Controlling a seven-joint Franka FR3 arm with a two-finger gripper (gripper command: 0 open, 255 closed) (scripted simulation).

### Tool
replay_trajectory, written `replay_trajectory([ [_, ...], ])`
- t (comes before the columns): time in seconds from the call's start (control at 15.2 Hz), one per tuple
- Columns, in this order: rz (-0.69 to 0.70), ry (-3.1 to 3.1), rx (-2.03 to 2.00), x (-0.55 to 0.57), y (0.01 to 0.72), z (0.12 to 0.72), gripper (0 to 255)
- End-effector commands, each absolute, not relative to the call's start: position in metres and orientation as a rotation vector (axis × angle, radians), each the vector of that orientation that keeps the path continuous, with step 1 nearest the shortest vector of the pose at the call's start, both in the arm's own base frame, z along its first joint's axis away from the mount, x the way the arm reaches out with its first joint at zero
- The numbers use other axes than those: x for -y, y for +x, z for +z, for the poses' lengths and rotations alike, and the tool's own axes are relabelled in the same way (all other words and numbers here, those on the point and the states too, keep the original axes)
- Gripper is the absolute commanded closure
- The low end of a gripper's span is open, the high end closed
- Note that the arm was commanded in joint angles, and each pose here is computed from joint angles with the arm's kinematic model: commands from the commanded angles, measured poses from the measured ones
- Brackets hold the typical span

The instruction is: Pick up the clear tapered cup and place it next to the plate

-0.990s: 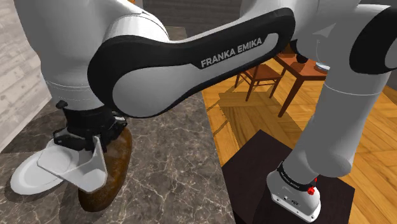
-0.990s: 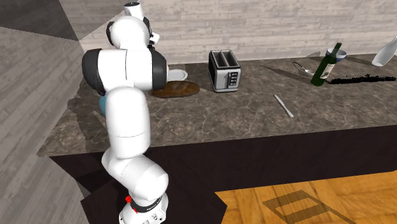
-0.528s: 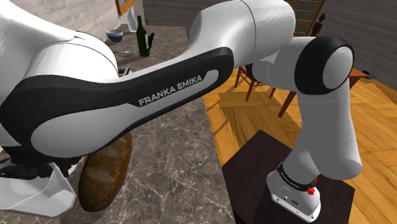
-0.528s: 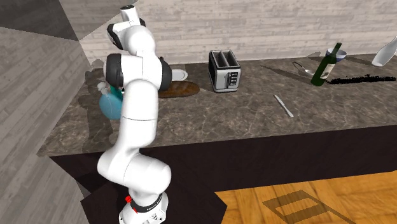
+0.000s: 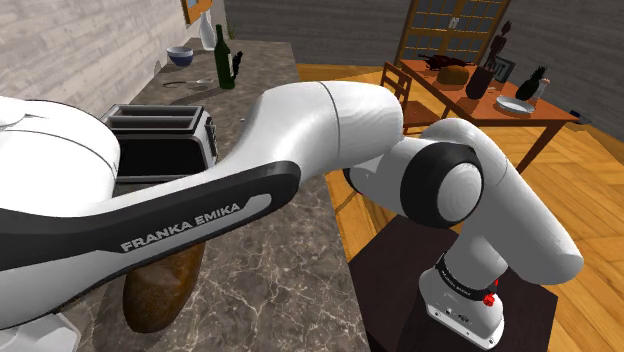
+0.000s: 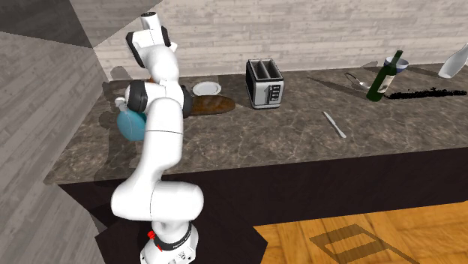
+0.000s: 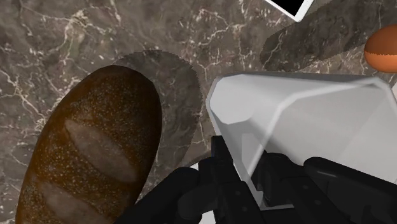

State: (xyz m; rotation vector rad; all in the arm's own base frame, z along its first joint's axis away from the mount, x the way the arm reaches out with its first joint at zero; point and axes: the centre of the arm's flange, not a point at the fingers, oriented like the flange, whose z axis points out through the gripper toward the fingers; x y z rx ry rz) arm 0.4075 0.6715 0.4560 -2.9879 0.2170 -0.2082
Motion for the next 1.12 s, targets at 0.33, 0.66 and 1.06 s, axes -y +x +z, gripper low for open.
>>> replay_trajectory([
  [0.33,-0.21,-2.987,-0.218,-0.673,0.408,0.42,255],
  [0.66,-0.21,-2.987,-0.218,-0.673,0.408,0.393,255],
  [1.06,-0.21,-2.987,-0.218,-0.673,0.408,0.393,255],
])
